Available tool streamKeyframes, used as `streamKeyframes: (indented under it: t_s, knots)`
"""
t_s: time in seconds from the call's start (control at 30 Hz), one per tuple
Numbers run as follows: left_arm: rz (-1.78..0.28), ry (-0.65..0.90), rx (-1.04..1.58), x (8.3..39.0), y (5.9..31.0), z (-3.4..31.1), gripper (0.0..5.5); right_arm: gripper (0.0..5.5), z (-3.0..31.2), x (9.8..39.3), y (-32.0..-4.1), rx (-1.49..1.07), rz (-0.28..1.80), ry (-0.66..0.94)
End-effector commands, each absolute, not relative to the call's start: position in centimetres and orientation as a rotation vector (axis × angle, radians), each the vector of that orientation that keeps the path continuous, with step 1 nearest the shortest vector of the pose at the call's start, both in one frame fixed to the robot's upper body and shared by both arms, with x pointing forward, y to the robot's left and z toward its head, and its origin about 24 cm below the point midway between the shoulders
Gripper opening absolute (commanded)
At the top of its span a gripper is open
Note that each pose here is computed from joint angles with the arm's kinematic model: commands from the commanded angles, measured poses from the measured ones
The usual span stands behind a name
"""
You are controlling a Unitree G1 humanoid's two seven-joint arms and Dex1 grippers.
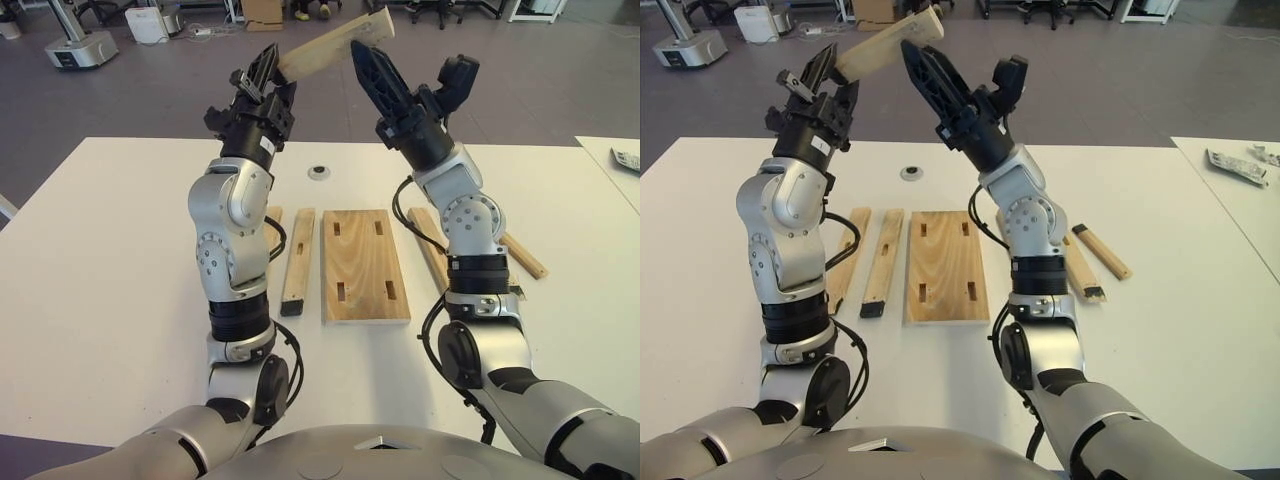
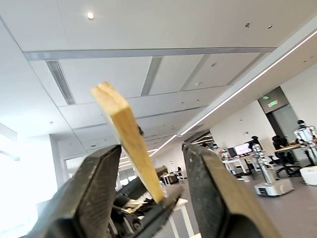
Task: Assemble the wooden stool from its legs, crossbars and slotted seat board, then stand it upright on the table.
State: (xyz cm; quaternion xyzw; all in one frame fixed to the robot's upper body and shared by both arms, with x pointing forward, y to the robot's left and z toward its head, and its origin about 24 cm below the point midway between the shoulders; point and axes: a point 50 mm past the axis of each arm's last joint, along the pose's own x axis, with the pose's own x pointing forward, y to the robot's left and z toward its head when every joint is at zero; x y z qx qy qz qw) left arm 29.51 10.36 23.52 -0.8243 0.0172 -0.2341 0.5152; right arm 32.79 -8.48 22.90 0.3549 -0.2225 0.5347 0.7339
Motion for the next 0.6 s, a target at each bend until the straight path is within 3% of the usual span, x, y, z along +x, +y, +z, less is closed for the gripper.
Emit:
streamKeyframes:
  t_s: [0.03,0.17,0.37,0.6]
  knots:
    - [-0.628,0.099,-2.166,28.9,7.7,24.0,1.29,1.67,26.6,31.8,-7.8,0.831,1.282,-0.601]
    - [-0.623,0.1,-2.173,28.8,7.7,23.9,1.29,1.23,27.0,31.5,-8.1,0.869,1.302,-0.621]
    - [-0.605,0.101,-2.177,28.8,7.7,23.7,1.29,1.19,26.5,31.0,-7.5,0.854,1.34,-0.583]
    - [-0.491,0.017,-2.195,30.3,9.5,23.8,1.29,1.19,26.0,28.4,-6.6,0.723,1.546,-0.499]
